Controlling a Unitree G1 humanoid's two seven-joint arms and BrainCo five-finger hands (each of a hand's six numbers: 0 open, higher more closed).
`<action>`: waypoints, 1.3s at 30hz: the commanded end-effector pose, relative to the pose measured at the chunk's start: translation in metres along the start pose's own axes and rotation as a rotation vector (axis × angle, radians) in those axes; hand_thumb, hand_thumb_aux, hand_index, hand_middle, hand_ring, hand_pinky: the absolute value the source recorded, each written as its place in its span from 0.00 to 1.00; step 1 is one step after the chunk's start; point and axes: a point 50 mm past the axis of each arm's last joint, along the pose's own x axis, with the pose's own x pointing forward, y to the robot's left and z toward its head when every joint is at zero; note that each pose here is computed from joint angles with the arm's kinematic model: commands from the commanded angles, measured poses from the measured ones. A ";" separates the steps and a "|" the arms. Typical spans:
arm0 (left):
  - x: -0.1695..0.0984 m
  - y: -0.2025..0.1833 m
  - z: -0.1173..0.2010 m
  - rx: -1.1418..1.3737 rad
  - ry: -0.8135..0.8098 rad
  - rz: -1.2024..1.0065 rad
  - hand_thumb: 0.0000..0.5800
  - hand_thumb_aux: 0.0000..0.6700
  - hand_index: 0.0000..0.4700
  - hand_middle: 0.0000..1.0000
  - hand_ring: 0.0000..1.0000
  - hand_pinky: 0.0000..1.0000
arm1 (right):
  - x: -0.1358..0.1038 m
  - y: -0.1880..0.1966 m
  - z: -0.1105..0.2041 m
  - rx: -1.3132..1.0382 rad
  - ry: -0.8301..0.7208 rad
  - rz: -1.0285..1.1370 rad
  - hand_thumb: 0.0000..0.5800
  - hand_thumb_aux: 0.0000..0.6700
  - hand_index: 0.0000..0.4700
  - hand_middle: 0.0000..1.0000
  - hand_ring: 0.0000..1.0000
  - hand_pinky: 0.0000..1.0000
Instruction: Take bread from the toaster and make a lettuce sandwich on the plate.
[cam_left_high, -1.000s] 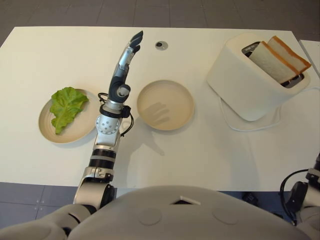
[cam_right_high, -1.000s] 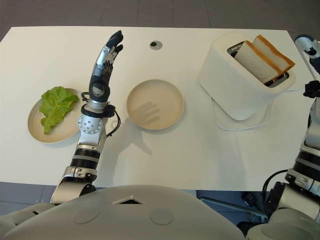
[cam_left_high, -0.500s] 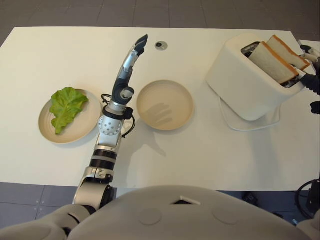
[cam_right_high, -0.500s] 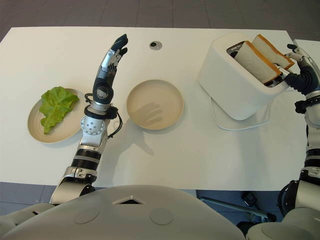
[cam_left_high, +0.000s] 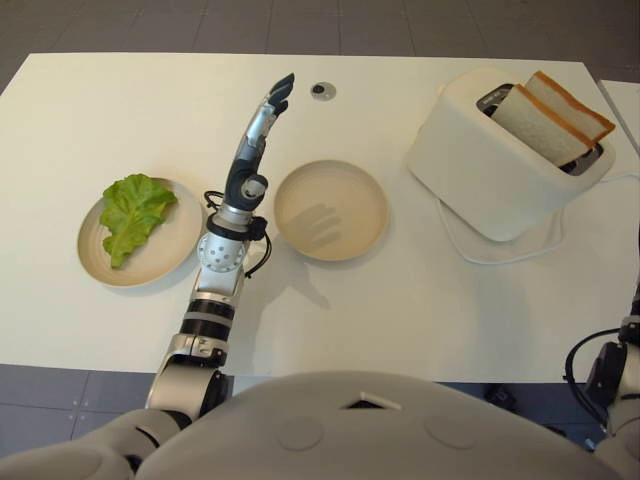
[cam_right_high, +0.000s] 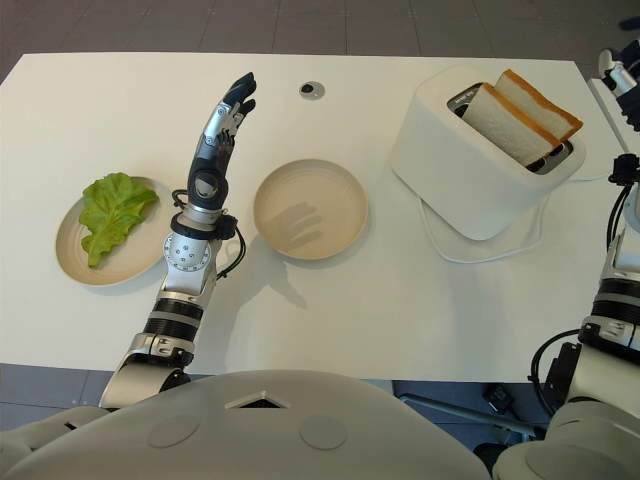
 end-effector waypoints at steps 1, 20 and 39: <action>-0.003 0.007 -0.003 0.013 0.019 0.016 0.00 0.00 0.00 0.00 0.00 0.00 | 0.005 0.002 0.010 0.068 -0.032 -0.039 1.00 1.00 1.00 1.00 1.00 1.00; -0.002 0.005 -0.004 0.009 0.021 0.005 0.00 0.00 0.00 0.00 0.00 0.00 | -0.040 0.024 -0.050 -0.325 0.248 0.443 0.00 0.00 0.00 0.00 0.00 0.00; -0.004 0.000 -0.004 -0.003 0.026 -0.008 0.00 0.00 0.00 0.00 0.00 0.00 | -0.040 0.009 -0.034 -0.168 0.190 0.420 0.05 0.02 0.02 0.00 0.00 0.00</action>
